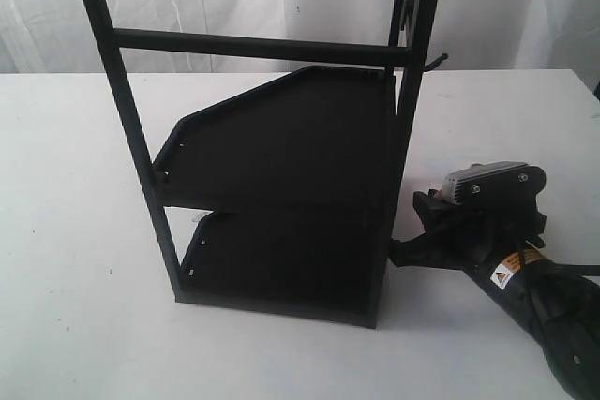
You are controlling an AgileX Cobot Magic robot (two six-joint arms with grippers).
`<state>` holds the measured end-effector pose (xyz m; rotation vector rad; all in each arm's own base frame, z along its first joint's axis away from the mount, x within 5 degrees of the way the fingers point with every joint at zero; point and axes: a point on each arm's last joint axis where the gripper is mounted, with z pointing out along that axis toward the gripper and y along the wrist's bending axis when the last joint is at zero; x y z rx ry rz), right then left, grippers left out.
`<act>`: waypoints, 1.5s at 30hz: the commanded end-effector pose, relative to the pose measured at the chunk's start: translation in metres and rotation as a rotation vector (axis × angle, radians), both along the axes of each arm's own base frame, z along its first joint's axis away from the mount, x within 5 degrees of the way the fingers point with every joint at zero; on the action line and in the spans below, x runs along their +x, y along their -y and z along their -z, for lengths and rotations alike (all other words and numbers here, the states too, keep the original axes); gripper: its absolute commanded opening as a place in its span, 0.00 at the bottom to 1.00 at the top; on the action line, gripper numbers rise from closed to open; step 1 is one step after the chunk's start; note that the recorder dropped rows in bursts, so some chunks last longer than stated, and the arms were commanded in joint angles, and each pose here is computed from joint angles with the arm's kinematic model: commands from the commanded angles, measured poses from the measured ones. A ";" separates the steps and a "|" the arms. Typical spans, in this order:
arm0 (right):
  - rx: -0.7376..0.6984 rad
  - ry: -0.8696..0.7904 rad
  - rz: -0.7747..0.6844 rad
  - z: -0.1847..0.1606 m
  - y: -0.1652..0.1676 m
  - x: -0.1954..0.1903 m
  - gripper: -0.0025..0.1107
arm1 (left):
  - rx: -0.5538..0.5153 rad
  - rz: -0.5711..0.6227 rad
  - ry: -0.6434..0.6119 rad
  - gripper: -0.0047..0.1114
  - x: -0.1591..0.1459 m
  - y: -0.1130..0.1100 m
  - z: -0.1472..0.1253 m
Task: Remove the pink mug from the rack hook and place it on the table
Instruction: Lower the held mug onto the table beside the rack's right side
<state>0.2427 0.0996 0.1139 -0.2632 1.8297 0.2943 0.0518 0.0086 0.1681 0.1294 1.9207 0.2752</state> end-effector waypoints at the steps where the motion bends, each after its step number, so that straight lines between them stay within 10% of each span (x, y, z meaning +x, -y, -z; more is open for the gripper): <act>1: -0.004 0.015 -0.009 -0.001 -0.001 0.001 0.16 | -0.012 -0.006 0.009 0.04 0.000 0.000 0.000; 45: -0.044 -0.107 -0.015 -0.011 0.014 -0.037 0.34 | -0.012 -0.006 0.009 0.04 0.000 0.000 0.000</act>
